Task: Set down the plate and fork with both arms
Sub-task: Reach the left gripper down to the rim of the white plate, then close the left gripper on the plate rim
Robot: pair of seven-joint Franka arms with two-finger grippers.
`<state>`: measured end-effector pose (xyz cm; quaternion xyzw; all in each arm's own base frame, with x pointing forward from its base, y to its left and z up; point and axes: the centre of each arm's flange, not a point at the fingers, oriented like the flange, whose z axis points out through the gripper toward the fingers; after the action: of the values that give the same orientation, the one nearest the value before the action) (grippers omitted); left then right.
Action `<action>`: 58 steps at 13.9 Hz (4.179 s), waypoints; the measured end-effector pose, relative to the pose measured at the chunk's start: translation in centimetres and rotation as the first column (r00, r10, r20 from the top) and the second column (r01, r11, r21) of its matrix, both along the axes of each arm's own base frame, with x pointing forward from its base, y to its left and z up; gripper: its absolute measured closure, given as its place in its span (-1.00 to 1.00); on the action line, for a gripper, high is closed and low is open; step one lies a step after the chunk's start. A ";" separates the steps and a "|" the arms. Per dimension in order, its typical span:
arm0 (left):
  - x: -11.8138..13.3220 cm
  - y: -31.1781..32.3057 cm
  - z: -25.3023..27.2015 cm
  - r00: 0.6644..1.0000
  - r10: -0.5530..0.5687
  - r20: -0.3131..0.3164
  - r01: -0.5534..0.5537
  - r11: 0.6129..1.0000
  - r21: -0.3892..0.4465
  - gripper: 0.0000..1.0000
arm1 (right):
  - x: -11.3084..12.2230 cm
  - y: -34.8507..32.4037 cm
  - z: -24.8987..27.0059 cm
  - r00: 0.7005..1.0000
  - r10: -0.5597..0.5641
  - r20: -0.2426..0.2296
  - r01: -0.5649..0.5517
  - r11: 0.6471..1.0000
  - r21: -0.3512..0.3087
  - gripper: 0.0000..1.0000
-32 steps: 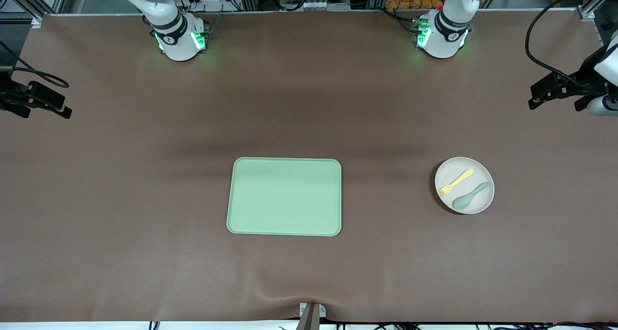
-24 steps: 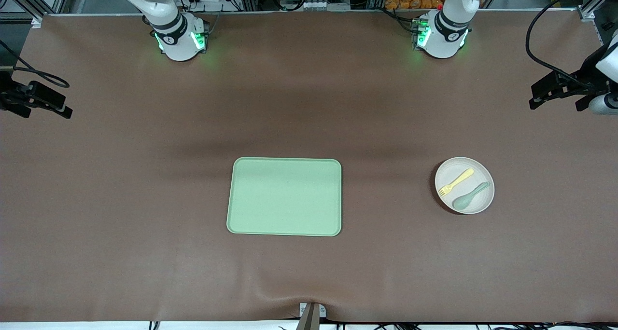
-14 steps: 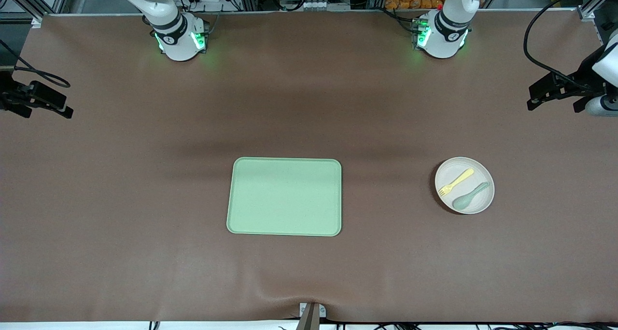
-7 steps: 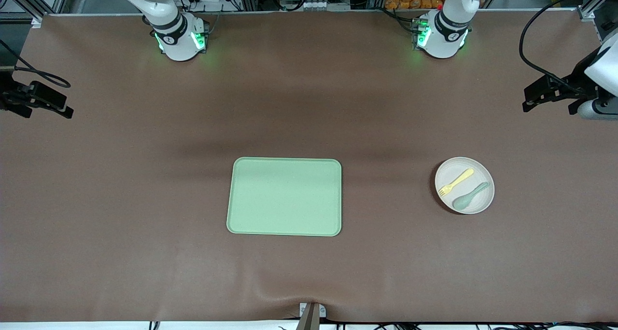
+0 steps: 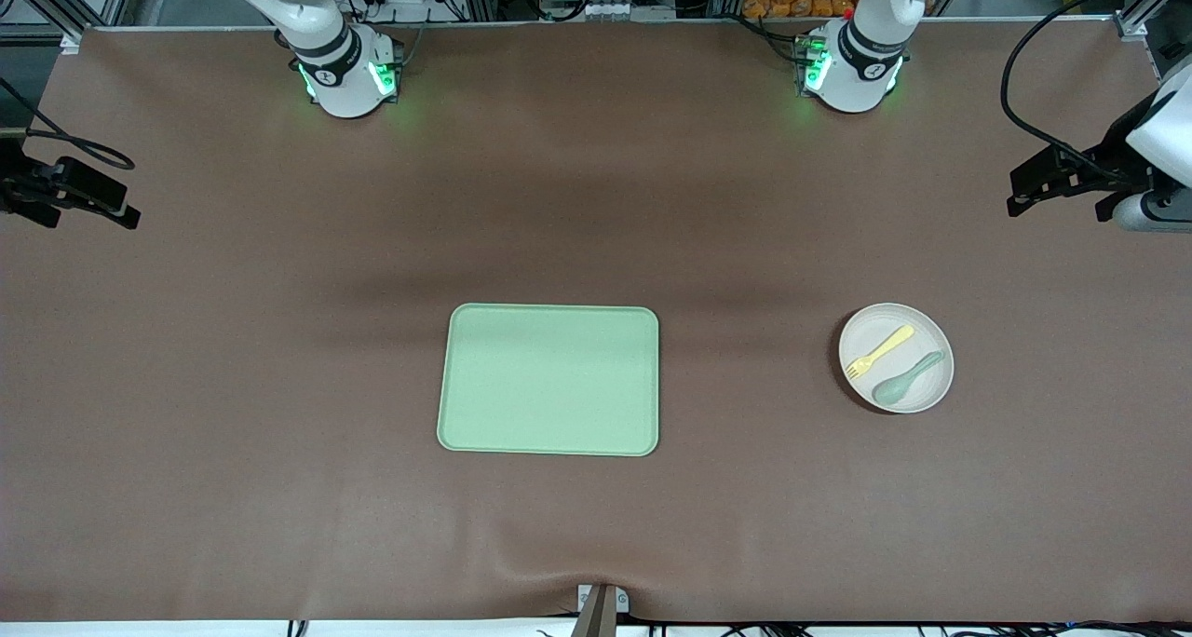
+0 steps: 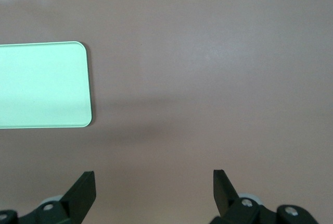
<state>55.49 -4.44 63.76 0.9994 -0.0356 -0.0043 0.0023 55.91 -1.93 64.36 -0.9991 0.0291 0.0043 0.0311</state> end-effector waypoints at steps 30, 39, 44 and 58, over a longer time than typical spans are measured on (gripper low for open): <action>12.5 9.0 -41.8 0.894 -0.443 -0.061 0.443 0.896 -0.013 -0.88 | 0.1 -0.1 -0.5 1.000 -0.001 -0.006 0.001 1.000 -0.009 -1.00; 12.2 8.9 -44.3 0.891 -0.447 -0.084 0.446 0.894 -0.028 0.07 | 0.0 -0.3 -0.5 1.000 -0.004 -0.006 0.004 1.000 -0.009 -1.00; 12.0 8.8 -44.9 0.893 -0.442 -0.088 0.440 0.897 -0.039 0.19 | 0.0 -0.3 -0.5 1.000 -0.004 -0.006 0.004 1.000 -0.009 -1.00; 12.2 8.6 -44.6 0.933 -0.354 -0.059 0.348 0.933 -0.087 0.81 | 0.0 -0.4 -0.5 1.000 -0.007 -0.007 0.007 1.000 -0.009 -1.00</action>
<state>67.68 4.18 19.17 0.9753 -0.2136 -0.0401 0.0402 55.95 -2.37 63.82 -0.9991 0.0326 0.0074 0.0265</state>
